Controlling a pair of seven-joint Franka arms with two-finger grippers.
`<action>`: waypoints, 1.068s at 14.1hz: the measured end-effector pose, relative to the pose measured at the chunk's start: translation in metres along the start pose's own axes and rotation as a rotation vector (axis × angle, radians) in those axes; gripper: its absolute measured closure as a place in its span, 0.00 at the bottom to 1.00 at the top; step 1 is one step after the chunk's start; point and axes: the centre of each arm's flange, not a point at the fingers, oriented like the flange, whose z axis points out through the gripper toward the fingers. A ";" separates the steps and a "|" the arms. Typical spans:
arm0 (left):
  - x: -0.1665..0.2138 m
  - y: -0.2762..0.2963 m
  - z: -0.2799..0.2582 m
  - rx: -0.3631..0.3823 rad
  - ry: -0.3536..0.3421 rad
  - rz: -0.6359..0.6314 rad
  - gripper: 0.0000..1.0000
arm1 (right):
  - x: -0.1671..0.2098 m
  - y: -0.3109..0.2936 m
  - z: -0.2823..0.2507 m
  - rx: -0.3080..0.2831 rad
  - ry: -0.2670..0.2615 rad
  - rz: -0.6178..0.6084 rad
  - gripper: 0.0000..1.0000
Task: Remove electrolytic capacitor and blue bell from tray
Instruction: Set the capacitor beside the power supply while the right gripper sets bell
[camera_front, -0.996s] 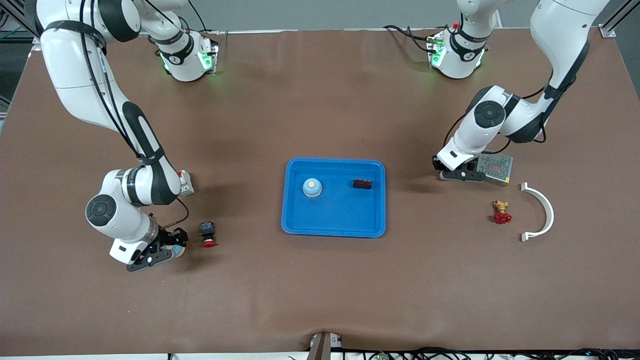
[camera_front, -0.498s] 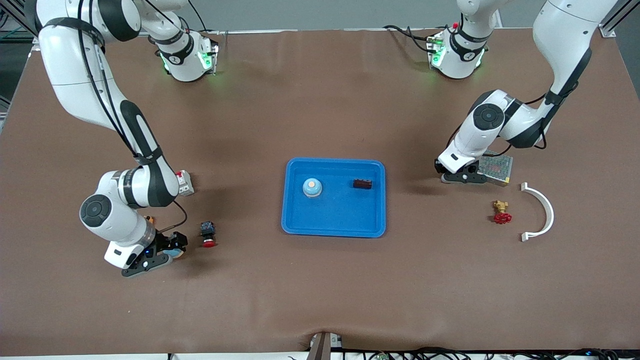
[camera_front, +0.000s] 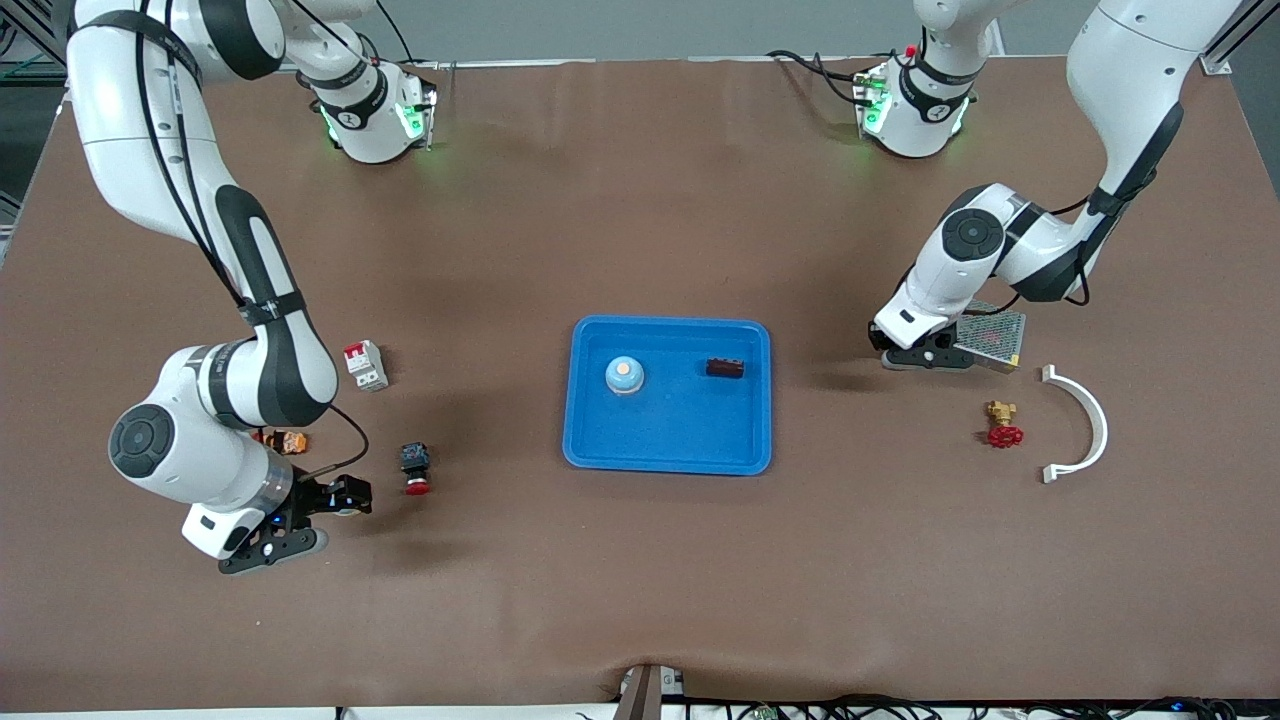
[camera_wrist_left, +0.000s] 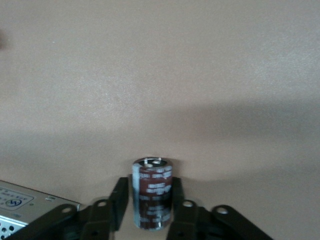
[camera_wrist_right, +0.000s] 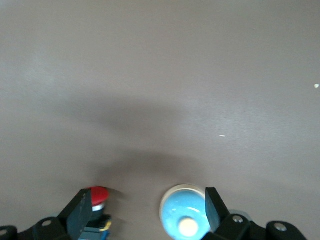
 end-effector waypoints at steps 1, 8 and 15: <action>0.000 0.000 0.001 0.000 0.000 0.002 0.40 | 0.004 -0.014 -0.003 0.004 -0.003 0.029 0.00; 0.018 -0.008 -0.007 0.022 0.016 -0.090 0.00 | 0.023 -0.135 -0.042 0.014 -0.073 0.218 0.00; 0.083 -0.026 -0.051 -0.046 0.024 -0.398 0.00 | 0.013 -0.229 -0.038 -0.046 -0.073 0.292 0.00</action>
